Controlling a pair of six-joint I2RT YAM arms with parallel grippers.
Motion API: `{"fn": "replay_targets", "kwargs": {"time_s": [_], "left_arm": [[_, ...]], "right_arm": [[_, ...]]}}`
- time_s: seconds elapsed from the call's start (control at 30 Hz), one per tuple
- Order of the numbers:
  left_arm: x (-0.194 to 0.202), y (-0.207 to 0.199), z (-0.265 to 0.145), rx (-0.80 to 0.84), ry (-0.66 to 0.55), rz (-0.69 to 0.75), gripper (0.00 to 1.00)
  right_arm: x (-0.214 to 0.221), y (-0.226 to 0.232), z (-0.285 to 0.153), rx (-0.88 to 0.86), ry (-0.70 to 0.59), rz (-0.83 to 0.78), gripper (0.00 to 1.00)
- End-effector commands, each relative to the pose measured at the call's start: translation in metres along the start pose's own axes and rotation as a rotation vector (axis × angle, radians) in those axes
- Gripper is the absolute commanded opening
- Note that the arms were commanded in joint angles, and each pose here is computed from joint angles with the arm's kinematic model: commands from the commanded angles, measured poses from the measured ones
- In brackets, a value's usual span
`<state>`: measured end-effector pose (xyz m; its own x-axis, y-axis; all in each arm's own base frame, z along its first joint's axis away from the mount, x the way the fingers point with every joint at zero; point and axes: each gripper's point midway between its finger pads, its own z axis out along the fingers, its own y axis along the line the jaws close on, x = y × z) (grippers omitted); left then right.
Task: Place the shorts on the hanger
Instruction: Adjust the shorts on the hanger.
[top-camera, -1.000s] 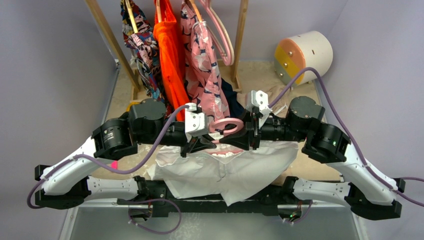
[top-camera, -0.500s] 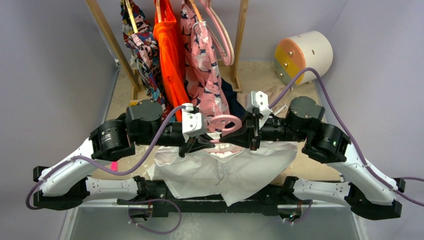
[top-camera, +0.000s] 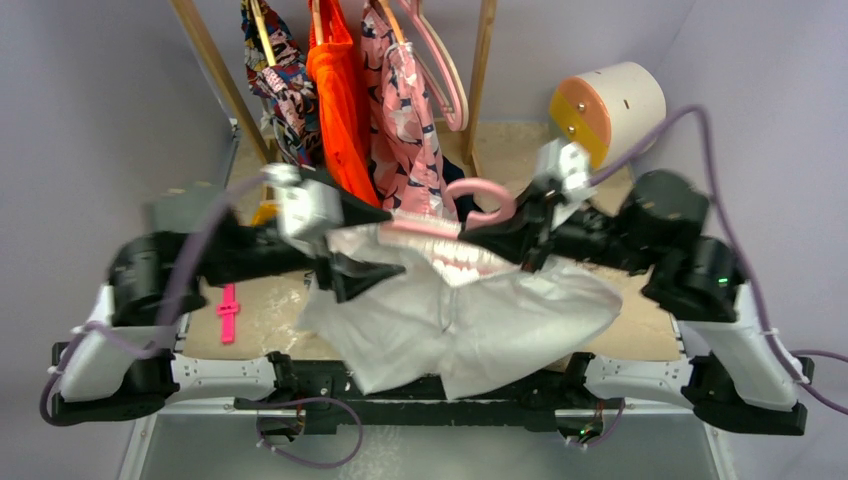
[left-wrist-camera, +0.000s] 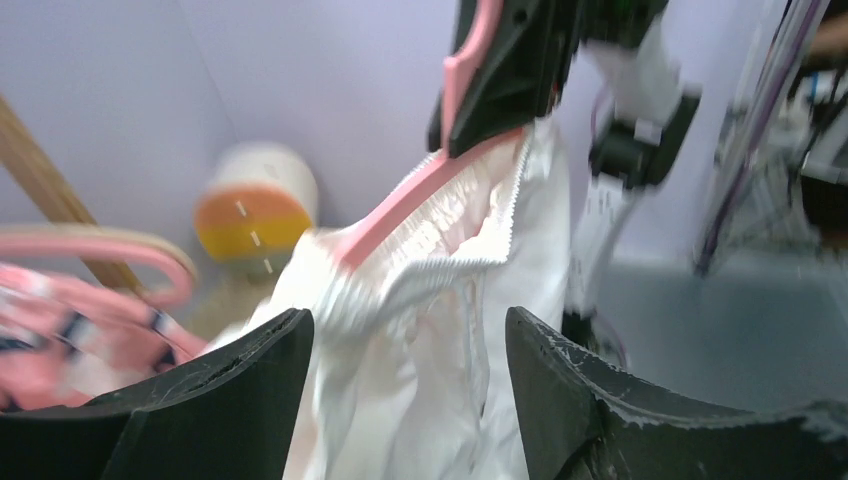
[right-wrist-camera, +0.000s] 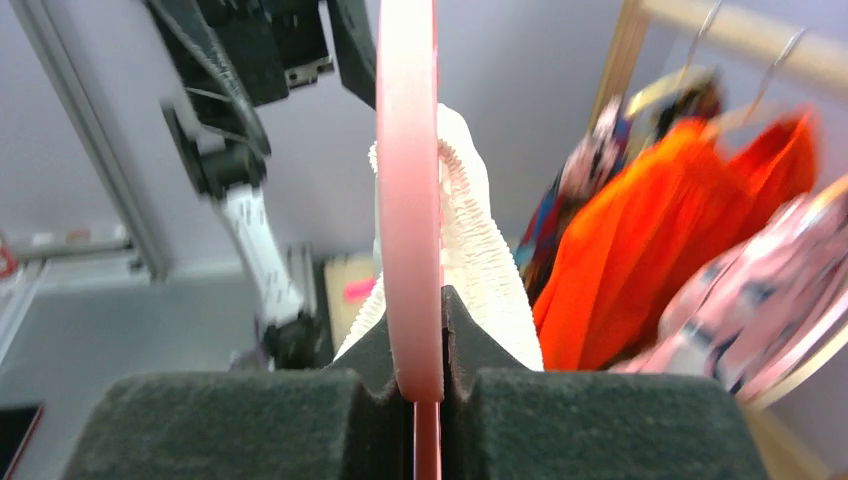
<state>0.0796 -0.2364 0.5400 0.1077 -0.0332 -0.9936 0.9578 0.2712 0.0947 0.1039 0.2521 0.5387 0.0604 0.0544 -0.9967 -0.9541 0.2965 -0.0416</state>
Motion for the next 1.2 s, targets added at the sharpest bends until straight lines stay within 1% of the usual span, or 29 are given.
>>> {"fn": "replay_targets", "kwargs": {"time_s": [0.0,0.03,0.1,0.17,0.27,0.4,0.47,0.5,0.53,0.57,0.6,0.63,0.67,0.7,0.73,0.8,0.9,0.93,1.17], "left_arm": [[-0.102,0.008,-0.087,-0.093,-0.365,0.038,0.70],[-0.108,0.009,-0.096,-0.106,-0.404,0.039,0.72],[-0.108,0.011,-0.109,-0.130,-0.434,0.040,0.73],[-0.102,0.013,-0.114,-0.145,-0.427,0.037,0.73],[-0.095,0.013,-0.118,-0.149,-0.408,0.039,0.73],[-0.093,0.014,-0.119,-0.156,-0.400,0.049,0.73],[-0.092,0.015,-0.117,-0.160,-0.393,0.054,0.73],[-0.092,0.015,-0.117,-0.160,-0.392,0.058,0.73],[-0.091,0.015,-0.115,-0.160,-0.390,0.063,0.73],[-0.092,0.016,-0.115,-0.163,-0.392,0.067,0.73],[-0.093,0.016,-0.114,-0.166,-0.395,0.068,0.73],[-0.095,0.016,-0.114,-0.166,-0.399,0.066,0.73],[-0.096,0.016,-0.113,-0.161,-0.404,0.061,0.73],[-0.095,0.015,-0.112,-0.158,-0.402,0.056,0.73],[-0.094,0.015,-0.113,-0.158,-0.402,0.053,0.73],[-0.090,0.015,-0.115,-0.164,-0.399,0.046,0.73],[-0.089,0.017,-0.122,-0.181,-0.402,0.045,0.73],[-0.090,0.018,-0.123,-0.183,-0.404,0.045,0.73],[-0.088,0.019,-0.120,-0.190,-0.389,0.061,0.73]], "right_arm": [[-0.110,0.014,-0.050,-0.024,-0.324,-0.151,0.00],[-0.106,0.014,-0.046,-0.027,-0.312,-0.150,0.00],[-0.086,0.012,-0.034,-0.031,-0.251,-0.126,0.00],[-0.056,0.009,-0.020,-0.036,-0.173,-0.091,0.00],[-0.023,0.009,-0.007,-0.050,-0.089,-0.055,0.00],[-0.010,0.006,0.000,-0.045,-0.038,-0.043,0.00],[-0.014,0.002,0.001,-0.024,-0.034,-0.052,0.00],[-0.030,-0.003,-0.002,0.003,-0.057,-0.075,0.00],[-0.058,0.000,-0.011,-0.003,-0.114,-0.102,0.00],[-0.094,0.010,-0.024,-0.038,-0.207,-0.130,0.00],[-0.134,0.023,-0.041,-0.087,-0.331,-0.169,0.00],[-0.162,0.042,-0.063,-0.163,-0.435,-0.206,0.00],[-0.181,0.051,-0.079,-0.191,-0.514,-0.234,0.00],[-0.189,0.055,-0.089,-0.197,-0.552,-0.250,0.00],[-0.188,0.053,-0.089,-0.189,-0.554,-0.254,0.00],[-0.169,0.043,-0.074,-0.150,-0.491,-0.244,0.00],[-0.127,0.030,-0.044,-0.122,-0.359,-0.189,0.00],[-0.107,0.027,-0.031,-0.126,-0.306,-0.165,0.00],[-0.029,0.017,0.001,-0.106,-0.106,-0.076,0.00]]}}
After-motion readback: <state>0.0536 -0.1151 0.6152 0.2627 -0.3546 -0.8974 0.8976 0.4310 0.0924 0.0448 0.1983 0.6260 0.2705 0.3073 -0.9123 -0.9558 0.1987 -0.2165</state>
